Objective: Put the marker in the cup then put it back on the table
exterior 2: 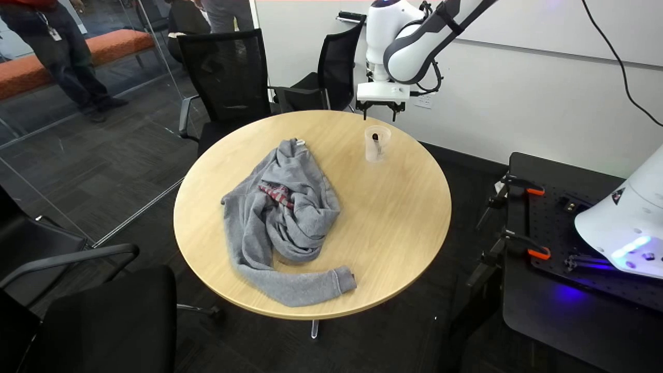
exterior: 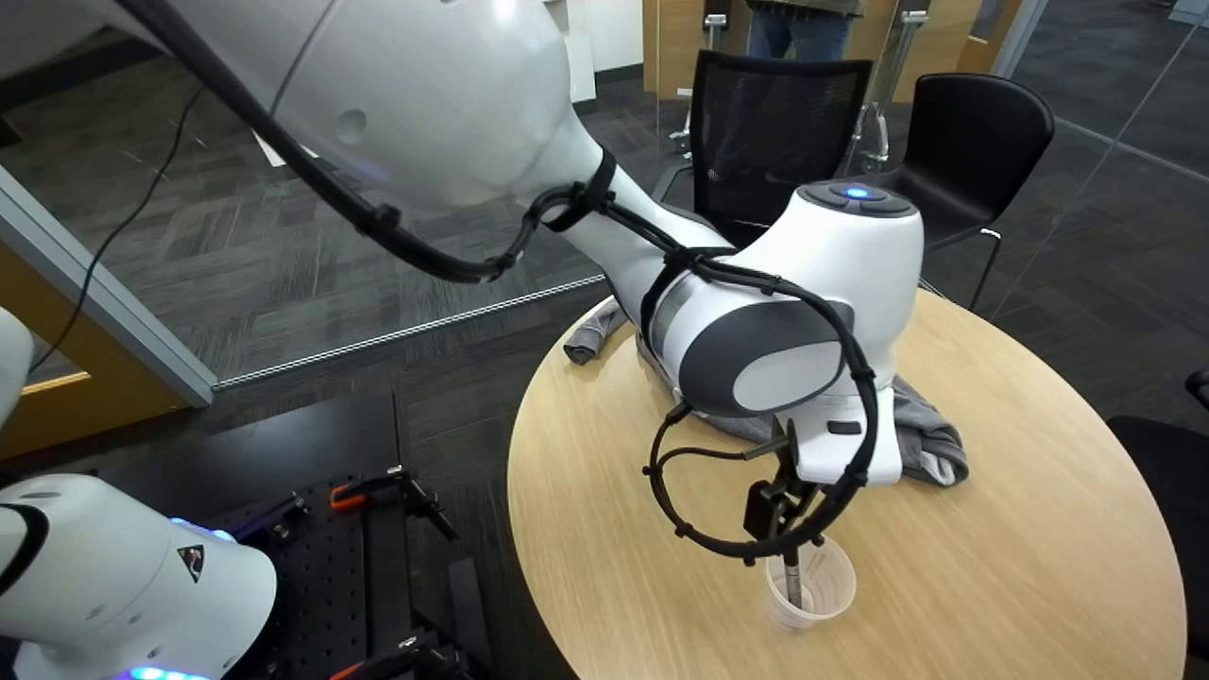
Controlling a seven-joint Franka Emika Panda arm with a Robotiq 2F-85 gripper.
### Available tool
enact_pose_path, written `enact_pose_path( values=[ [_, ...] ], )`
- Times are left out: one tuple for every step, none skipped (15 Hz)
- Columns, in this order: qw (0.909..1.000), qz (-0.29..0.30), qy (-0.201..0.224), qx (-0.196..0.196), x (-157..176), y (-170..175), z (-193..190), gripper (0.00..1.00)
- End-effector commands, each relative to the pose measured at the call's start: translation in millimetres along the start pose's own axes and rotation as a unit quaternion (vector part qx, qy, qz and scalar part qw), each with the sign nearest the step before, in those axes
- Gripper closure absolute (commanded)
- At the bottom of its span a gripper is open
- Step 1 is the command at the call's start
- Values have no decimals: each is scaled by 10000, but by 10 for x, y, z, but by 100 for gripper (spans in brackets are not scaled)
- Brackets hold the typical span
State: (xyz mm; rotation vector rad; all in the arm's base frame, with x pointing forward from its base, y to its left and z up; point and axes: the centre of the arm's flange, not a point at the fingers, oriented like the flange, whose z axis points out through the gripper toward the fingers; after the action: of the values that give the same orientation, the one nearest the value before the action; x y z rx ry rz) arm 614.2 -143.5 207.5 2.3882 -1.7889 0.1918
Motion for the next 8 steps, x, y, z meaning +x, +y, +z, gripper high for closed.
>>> enact_pose_path(
  values=[
    [9996, 30, -261, 91, 213, -124, 105, 0],
    [9992, 73, -379, 115, 251, -131, 130, 0],
    [9987, 111, -481, 150, 289, -134, 156, 0],
    [9982, 147, -547, 183, 322, -141, 180, 0],
    [9977, 183, -619, 218, 355, -143, 207, 0],
    [9972, 226, -669, 244, 386, -146, 228, 0],
    [9967, 257, -716, 268, 409, -147, 252, 1],
    [9962, 283, -769, 287, 431, -143, 263, 4]
  ],
)
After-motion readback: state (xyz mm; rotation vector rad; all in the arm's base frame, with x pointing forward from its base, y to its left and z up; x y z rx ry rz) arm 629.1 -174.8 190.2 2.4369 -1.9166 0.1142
